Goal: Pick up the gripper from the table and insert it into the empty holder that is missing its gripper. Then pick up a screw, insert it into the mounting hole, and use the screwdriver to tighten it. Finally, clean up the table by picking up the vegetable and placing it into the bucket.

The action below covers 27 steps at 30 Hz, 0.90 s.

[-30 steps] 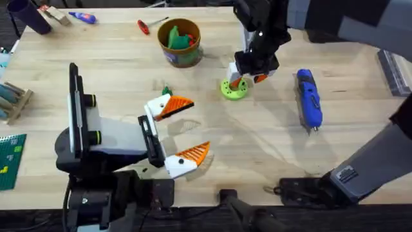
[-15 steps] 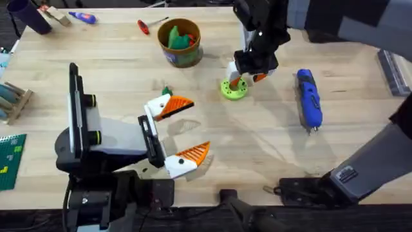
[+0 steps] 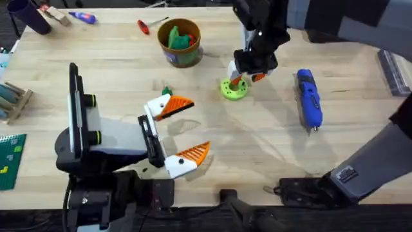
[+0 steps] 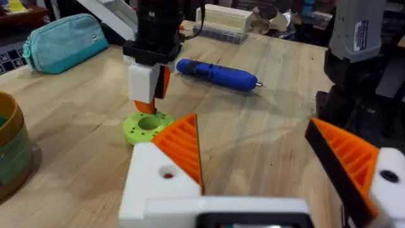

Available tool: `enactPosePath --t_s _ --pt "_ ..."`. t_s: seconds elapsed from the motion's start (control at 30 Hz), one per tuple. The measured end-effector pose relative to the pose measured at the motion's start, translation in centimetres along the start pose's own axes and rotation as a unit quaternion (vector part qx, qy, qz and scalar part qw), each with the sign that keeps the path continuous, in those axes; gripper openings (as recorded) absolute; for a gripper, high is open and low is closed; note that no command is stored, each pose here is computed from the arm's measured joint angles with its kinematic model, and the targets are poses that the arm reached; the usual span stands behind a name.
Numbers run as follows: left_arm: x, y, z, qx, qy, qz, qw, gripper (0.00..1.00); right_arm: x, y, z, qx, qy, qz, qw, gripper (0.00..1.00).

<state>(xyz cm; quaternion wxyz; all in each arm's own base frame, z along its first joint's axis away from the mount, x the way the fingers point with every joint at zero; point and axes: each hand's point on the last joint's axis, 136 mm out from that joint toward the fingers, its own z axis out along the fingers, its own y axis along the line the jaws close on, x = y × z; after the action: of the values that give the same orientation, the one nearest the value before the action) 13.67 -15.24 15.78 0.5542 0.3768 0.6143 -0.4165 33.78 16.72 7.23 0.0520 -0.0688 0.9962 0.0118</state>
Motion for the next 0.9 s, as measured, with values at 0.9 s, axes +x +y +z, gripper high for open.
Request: enactPosePath --t_s 0.9 --pt "0.0 0.0 0.0 0.0 0.0 0.0 1.0 0.985 -0.3 0.11 0.07 -0.002 -0.007 0.008 1.0 0.421"
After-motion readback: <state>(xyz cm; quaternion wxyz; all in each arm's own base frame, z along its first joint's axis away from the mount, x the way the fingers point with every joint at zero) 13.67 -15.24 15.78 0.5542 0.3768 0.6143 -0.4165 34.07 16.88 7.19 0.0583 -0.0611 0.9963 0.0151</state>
